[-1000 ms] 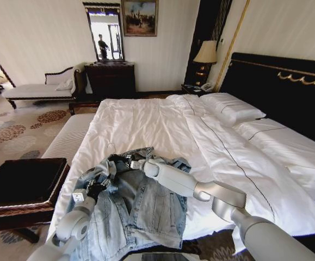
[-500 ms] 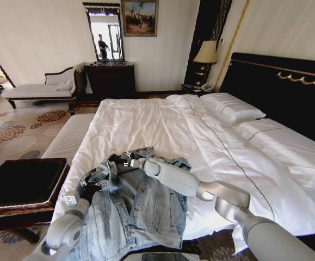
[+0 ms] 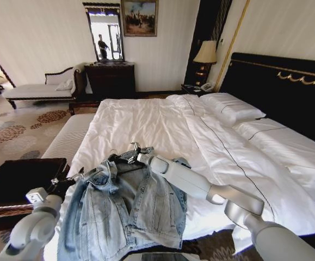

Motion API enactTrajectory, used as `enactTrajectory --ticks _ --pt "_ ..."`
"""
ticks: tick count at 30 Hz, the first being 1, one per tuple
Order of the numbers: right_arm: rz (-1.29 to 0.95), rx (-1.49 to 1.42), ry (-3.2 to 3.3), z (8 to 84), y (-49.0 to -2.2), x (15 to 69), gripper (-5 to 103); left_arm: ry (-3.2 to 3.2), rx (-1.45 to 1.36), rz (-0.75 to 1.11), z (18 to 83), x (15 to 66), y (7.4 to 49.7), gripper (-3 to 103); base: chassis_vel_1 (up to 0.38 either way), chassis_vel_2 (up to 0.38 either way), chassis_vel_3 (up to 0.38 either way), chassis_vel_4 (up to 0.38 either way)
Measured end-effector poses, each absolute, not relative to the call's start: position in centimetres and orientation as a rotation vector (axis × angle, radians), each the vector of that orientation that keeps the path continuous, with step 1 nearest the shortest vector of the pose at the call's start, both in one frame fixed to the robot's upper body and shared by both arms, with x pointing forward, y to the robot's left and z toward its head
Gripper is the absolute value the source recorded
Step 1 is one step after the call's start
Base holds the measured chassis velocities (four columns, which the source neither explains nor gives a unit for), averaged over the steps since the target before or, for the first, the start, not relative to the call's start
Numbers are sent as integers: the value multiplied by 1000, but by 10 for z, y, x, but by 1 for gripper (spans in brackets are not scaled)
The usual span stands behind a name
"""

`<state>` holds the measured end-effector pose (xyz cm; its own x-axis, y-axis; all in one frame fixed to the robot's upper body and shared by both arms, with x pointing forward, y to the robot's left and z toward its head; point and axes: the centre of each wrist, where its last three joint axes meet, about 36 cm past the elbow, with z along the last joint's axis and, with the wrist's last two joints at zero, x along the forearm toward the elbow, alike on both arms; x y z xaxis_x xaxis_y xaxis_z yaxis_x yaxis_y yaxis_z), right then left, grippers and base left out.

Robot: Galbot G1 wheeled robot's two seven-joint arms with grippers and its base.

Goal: Pick up the clothes from the bed and hang them on the clothes hanger.

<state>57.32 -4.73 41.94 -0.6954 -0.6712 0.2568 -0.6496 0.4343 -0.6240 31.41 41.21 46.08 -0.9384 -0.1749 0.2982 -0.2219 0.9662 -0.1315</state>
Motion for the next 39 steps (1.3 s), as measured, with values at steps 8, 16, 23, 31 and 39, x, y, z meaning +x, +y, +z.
enactTrajectory --ticks 8,16,23,31,39 --pt "-1071 -1161 2732 405 -61 564 100 -2835 219 238 460 322 414 100 0 0 0 0" --pt "-1046 -1117 2788 394 -65 559 100 -2845 -20 67 467 352 405 100 0 0 0 0" --pt "-1010 -1002 2876 393 -80 565 100 -2791 -239 -59 457 389 382 100 0 0 0 0" --pt "-789 -974 3110 393 -74 564 100 -2762 -240 -47 436 380 380 100 0 0 0 0" --pt "-550 -798 3346 401 -69 545 100 -2841 -107 34 436 322 378 100 0 0 0 0"
